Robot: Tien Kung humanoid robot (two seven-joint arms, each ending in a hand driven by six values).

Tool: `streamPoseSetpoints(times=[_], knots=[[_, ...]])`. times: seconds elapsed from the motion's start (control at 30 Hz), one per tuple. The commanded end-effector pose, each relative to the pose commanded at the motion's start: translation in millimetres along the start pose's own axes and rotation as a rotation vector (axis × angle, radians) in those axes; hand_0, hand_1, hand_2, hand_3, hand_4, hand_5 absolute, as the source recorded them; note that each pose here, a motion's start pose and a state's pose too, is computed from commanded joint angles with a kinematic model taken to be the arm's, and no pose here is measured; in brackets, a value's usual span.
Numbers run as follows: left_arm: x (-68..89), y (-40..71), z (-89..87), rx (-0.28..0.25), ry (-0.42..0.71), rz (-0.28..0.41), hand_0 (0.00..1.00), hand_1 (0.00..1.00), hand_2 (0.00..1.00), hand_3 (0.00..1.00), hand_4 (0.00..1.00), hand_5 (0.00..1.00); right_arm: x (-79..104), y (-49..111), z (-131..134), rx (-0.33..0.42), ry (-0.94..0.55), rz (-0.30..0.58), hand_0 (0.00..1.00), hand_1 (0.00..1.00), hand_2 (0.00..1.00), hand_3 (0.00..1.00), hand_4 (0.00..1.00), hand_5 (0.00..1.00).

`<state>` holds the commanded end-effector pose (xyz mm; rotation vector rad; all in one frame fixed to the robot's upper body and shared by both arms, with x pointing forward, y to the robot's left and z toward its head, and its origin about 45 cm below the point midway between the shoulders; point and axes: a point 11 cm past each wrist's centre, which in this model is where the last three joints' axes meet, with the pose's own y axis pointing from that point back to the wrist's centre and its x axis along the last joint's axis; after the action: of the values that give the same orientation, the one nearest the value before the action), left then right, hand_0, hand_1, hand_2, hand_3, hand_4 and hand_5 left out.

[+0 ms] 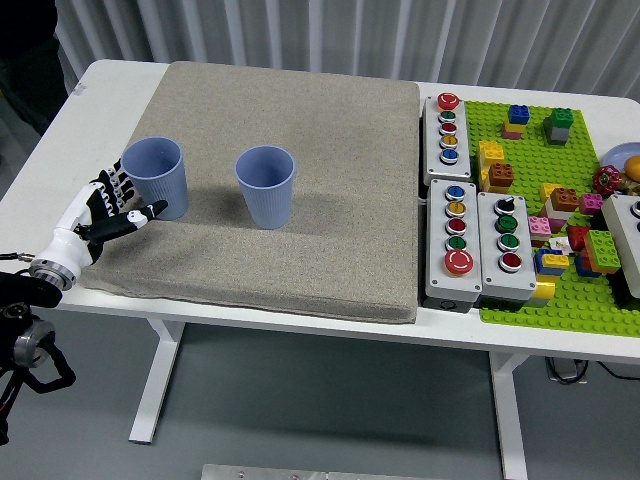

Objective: Pick cup pour cup place

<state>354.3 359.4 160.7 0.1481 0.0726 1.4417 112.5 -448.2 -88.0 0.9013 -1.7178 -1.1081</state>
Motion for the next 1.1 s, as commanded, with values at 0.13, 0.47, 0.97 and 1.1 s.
streamPoseSetpoints(times=[0.13,0.47,0.97,1.1], knots=[[-1.7,-2.3,-1.3,0.006,0.000,-0.004,0.998,0.998,0.998,0.998,0.902,0.107,-0.6,0.2,-1,0.002,-0.002,-0.001,0.719,0.682,0.672,0.632,0.135,0.401],[-7.2,-13.3,4.0,-0.001,-0.002,-0.015,0.998,0.998,0.998,0.998,0.905,0.119,-1.2,0.4,-3,0.004,-0.002,-0.002,0.720,0.682,0.672,0.632,0.135,0.403],[-11.4,-22.4,6.0,-0.007,0.022,-0.018,0.998,0.998,0.998,0.998,0.917,0.145,-1.8,0.7,-5,0.009,-0.002,-0.005,0.720,0.682,0.671,0.633,0.135,0.406],[-10.7,-22.7,5.8,-0.007,0.026,-0.016,0.998,0.998,0.998,0.998,0.919,0.151,-1.6,0.7,-5,0.008,0.000,-0.004,0.720,0.682,0.672,0.633,0.134,0.407]])
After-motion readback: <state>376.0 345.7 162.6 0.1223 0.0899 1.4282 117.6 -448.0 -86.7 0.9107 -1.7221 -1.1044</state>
